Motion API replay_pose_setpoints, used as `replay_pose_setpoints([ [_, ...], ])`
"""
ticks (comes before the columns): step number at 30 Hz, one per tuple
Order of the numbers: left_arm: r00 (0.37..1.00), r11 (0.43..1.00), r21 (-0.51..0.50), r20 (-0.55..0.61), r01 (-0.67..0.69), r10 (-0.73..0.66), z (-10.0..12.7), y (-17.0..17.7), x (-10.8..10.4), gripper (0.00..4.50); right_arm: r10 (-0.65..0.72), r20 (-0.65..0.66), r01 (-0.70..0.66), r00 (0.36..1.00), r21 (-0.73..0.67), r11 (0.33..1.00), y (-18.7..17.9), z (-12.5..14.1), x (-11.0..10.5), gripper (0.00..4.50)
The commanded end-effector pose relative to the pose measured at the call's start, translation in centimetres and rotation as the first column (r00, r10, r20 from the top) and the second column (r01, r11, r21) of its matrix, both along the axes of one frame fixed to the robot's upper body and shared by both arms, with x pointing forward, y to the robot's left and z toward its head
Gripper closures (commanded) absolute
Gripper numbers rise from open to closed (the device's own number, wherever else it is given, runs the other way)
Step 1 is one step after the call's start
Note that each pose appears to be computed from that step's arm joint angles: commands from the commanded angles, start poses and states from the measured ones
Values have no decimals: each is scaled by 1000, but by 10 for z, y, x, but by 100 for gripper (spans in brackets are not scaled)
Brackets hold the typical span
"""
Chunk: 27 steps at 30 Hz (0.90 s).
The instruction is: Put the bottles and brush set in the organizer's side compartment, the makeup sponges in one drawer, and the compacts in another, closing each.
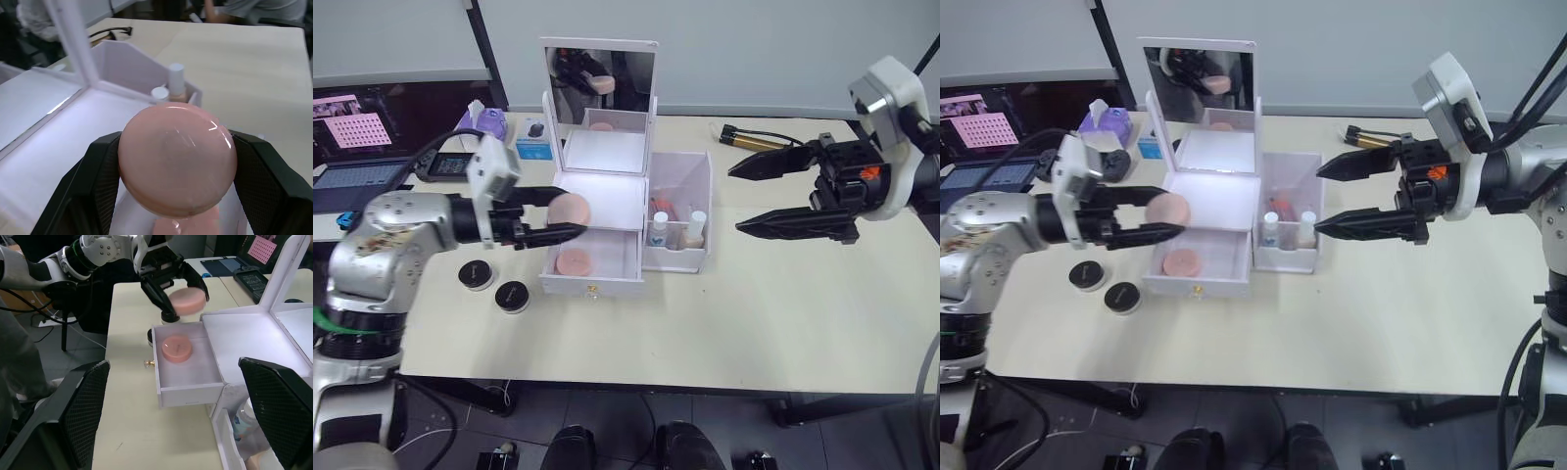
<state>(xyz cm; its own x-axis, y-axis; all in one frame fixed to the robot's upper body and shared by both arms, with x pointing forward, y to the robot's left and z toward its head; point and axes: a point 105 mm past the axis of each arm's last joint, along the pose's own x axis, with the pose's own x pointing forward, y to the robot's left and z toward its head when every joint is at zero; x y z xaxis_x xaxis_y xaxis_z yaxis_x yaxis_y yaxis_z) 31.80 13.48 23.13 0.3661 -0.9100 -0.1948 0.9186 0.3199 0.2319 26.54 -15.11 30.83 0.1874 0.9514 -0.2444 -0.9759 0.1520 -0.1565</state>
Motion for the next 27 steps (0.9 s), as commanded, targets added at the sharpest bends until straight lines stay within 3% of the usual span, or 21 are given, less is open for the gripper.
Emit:
replay_pose_setpoints([
  [1,999,999,14,4,41,-41,-1,-7,0,151,-40,66,39,997,17,999,-5,15,-14,0],
  [17,992,989,86,-34,124,-121,-35,-30,9,151,-108,50,107,993,16,994,-7,12,-28,0],
  [27,993,990,83,-34,117,-114,-40,-34,13,151,-138,44,139,989,-10,990,-9,8,-25,0],
])
